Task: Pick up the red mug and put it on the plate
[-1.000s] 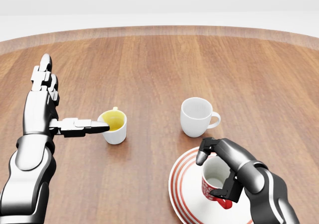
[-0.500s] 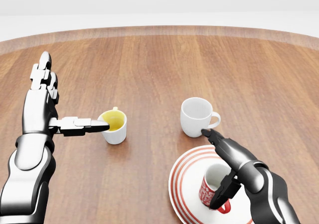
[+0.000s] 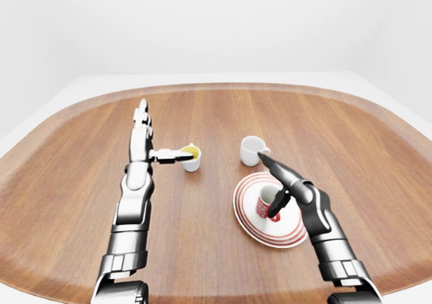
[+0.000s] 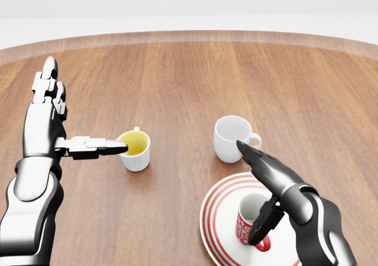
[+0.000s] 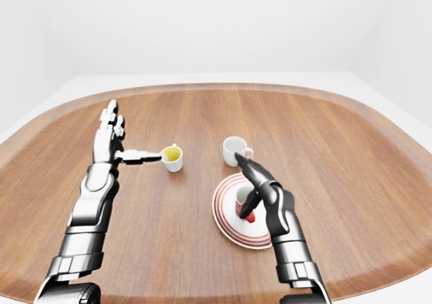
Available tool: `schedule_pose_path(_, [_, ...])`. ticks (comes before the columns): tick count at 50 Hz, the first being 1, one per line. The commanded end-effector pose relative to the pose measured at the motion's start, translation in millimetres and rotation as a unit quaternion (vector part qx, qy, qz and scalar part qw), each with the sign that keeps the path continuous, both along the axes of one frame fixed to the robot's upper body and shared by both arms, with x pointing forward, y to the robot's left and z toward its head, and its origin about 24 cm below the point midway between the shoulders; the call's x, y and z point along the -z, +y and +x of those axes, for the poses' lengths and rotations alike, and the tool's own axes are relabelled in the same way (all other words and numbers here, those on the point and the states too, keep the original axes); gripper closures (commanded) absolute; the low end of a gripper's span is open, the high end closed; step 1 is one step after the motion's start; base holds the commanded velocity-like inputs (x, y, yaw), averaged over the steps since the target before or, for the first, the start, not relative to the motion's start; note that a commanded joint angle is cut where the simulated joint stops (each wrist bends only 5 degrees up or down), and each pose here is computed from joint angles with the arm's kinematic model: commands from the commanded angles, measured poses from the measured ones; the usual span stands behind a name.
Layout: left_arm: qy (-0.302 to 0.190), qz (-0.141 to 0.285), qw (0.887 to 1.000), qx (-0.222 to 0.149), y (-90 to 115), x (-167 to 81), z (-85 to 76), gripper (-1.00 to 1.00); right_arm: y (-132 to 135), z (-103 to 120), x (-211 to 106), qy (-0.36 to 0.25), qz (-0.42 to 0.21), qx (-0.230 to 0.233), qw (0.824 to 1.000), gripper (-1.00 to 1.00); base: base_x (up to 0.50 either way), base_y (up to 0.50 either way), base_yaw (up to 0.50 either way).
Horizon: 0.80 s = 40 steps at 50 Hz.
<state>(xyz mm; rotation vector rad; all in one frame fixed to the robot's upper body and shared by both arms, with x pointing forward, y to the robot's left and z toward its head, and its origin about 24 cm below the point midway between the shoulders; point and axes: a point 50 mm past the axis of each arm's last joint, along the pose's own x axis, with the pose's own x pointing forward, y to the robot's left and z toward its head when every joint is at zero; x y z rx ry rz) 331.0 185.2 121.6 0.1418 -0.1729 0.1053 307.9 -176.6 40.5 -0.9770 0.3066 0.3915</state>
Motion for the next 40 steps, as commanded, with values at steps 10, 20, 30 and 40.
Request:
schedule_pose_path(10, [-0.097, 0.023, 0.995, 0.008, 4, -51, -5.3, -1.0, 29, -3, -90, -0.124, 0.007, -0.093, 0.988, -1.0, 0.0, 0.0, 0.0])
schedule_pose_path(20, [-0.169, 0.034, 0.985, 0.012, 5, -89, -11.3, -1.0, 34, 3, -149, -0.227, 0.001, -0.114, 0.967, -1.0, 0.0, 0.0, 0.0])
schedule_pose_path(30, [-0.209, 0.048, 0.976, 0.024, -3, -109, -16.9, -1.0, 32, -2, -198, -0.313, -0.017, -0.125, 0.941, -1.0, 0.0, 0.0, 0.0])
schedule_pose_path(40, [-0.224, 0.055, 0.973, 0.026, -5, -116, -19.5, -1.0, 29, -10, -227, -0.366, -0.034, -0.123, 0.922, -1.0, 0.0, 0.0, 0.0])
